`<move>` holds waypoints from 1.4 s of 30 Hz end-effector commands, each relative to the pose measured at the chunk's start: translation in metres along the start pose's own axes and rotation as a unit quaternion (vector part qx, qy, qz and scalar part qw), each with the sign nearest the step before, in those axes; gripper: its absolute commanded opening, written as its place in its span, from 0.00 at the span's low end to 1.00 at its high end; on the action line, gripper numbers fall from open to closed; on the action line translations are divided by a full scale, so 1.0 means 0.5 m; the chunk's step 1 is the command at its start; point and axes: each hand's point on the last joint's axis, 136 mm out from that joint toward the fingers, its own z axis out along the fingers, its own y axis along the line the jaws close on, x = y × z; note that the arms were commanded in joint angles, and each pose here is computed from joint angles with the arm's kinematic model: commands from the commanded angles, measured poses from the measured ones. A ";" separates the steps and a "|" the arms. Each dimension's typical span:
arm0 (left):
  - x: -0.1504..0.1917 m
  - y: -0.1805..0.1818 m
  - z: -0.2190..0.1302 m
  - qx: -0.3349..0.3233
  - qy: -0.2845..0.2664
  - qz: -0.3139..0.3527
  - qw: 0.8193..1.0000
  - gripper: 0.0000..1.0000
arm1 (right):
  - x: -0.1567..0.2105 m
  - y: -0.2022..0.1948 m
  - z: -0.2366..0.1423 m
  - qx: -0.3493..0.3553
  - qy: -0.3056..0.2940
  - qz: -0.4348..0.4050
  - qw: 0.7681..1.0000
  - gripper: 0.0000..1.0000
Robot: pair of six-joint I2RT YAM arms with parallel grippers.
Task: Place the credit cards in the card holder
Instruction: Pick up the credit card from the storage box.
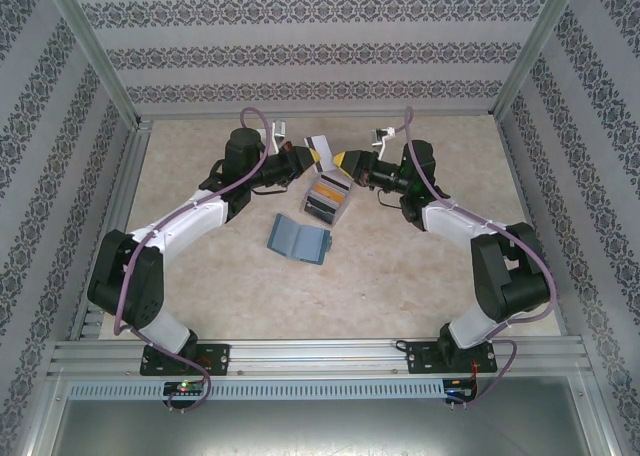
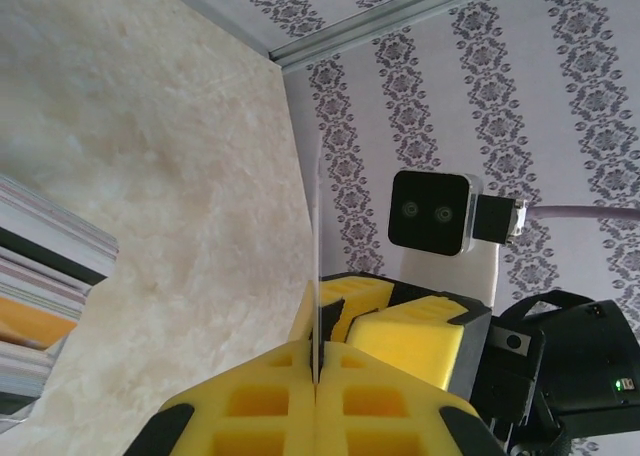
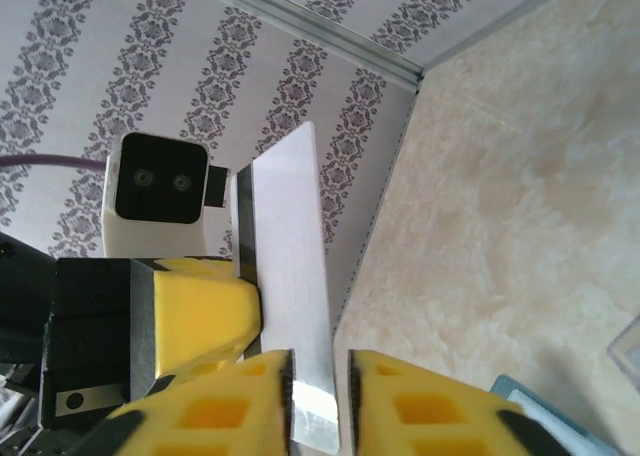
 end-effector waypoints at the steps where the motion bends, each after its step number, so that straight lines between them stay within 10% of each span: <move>1: 0.017 -0.020 -0.018 0.008 0.036 0.034 0.999 0.00 | -0.014 0.005 -0.038 -0.005 0.003 -0.013 1.000 0.34; 14: 0.063 -0.041 -0.013 0.050 0.119 0.051 0.990 0.00 | 0.057 0.025 0.001 -0.047 0.115 -0.005 0.992 0.47; 23: 0.064 -0.018 -0.007 0.031 0.121 0.047 0.991 0.00 | 0.070 0.035 -0.003 -0.049 0.120 -0.011 0.992 0.15; 32: 0.064 -0.001 -0.008 0.028 0.117 0.033 0.992 0.00 | 0.080 0.008 -0.018 -0.022 0.119 -0.007 0.993 0.29; 42: 0.067 0.006 -0.005 0.027 0.120 0.027 0.992 0.00 | 0.072 0.019 -0.014 -0.028 0.114 -0.016 0.993 0.22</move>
